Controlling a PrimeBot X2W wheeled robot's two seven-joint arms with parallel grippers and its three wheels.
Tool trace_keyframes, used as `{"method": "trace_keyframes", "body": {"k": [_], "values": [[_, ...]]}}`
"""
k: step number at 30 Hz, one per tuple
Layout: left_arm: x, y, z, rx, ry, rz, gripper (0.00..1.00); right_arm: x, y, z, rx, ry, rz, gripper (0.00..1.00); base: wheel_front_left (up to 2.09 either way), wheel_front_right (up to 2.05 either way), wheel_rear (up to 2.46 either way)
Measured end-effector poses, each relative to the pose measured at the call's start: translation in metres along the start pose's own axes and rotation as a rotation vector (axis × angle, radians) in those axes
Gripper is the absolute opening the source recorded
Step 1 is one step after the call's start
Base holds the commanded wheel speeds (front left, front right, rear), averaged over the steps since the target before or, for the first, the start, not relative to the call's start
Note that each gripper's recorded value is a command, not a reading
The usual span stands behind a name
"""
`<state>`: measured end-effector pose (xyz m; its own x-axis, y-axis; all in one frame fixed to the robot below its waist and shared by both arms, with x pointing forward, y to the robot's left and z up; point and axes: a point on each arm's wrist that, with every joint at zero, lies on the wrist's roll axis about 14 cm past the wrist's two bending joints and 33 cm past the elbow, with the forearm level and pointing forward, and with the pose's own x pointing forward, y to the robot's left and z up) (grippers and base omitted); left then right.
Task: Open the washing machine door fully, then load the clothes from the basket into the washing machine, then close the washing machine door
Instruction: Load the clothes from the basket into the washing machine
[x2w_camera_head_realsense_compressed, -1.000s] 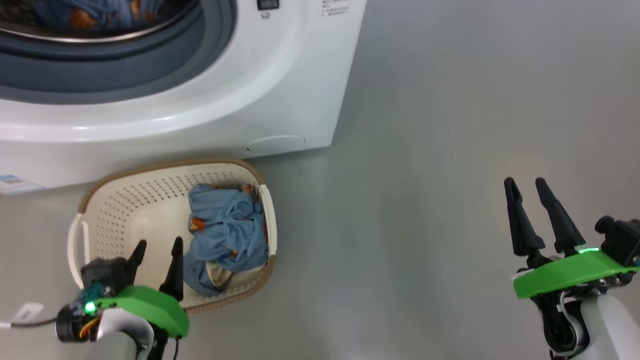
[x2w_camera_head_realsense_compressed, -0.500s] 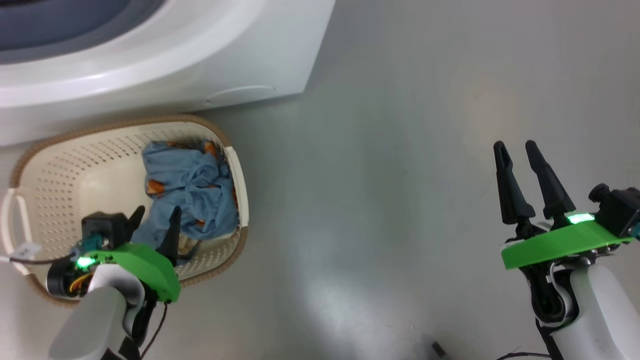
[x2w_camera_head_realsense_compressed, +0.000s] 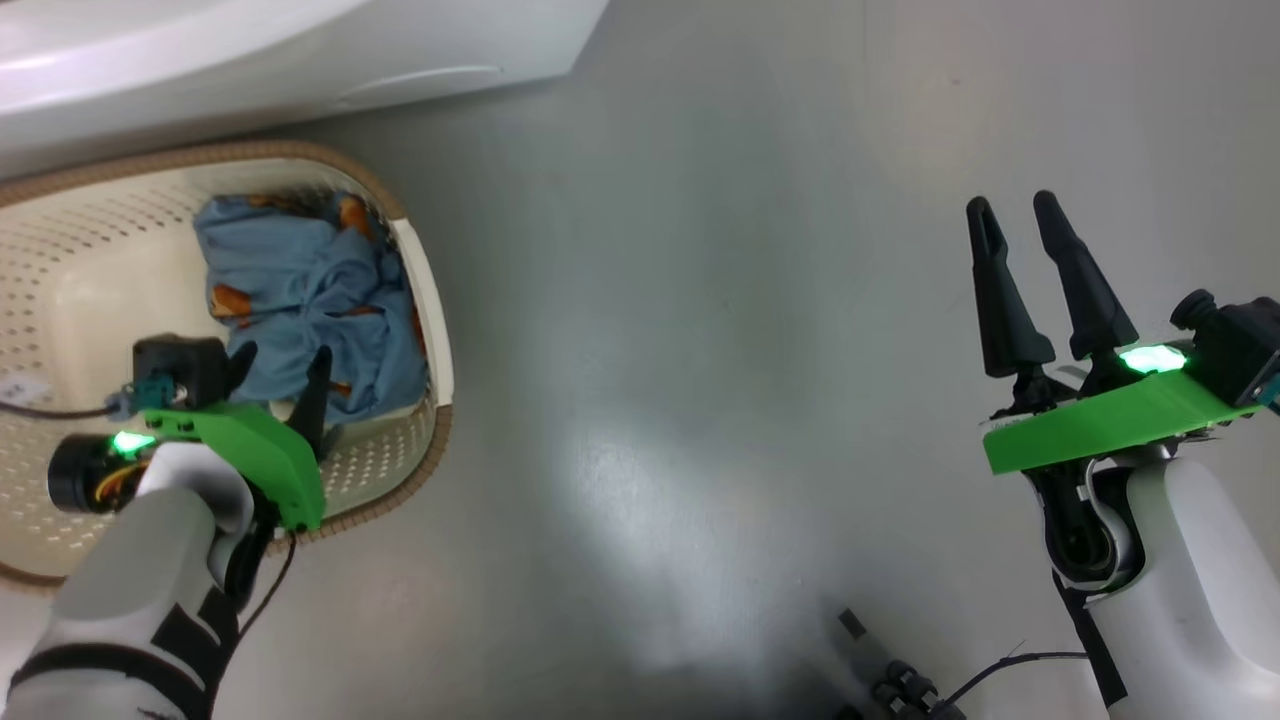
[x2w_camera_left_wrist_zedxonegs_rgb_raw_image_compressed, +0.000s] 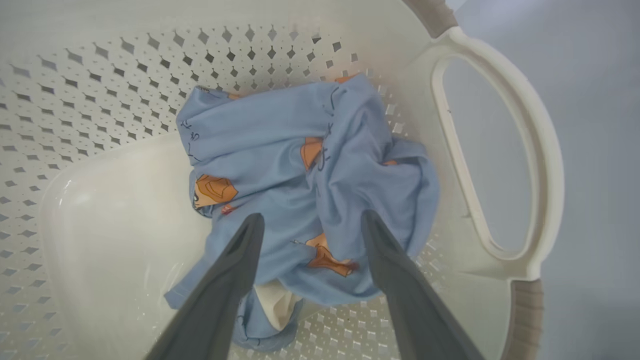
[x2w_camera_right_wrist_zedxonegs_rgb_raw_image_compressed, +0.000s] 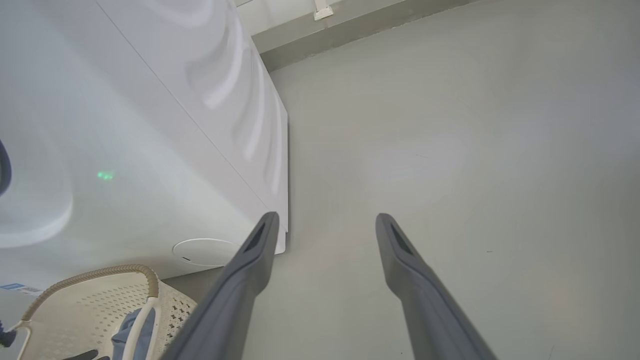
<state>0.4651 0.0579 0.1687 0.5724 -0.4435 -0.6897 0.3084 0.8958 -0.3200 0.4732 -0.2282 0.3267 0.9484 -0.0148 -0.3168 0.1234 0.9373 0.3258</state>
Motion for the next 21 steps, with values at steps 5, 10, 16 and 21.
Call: {"method": "trace_keyframes", "body": {"k": [5,10,16,21], "values": [[0.016,0.001,-0.005,0.006,0.026,-0.023,1.0,0.003,-0.007,-0.015,-0.005,0.035,-0.015,1.0,0.0,0.0,0.0],[0.027,0.005,-0.012,-0.006,0.054,-0.028,1.0,0.011,-0.006,-0.021,-0.004,0.041,-0.01,1.0,0.0,0.0,0.0],[0.038,0.006,-0.016,-0.02,0.079,-0.041,1.0,0.014,-0.006,-0.027,-0.009,0.055,-0.005,1.0,0.0,0.0,0.0],[0.044,-0.003,-0.02,-0.041,0.091,-0.071,0.69,0.013,-0.011,-0.028,-0.016,0.059,-0.016,1.0,0.0,0.0,0.0]]}}
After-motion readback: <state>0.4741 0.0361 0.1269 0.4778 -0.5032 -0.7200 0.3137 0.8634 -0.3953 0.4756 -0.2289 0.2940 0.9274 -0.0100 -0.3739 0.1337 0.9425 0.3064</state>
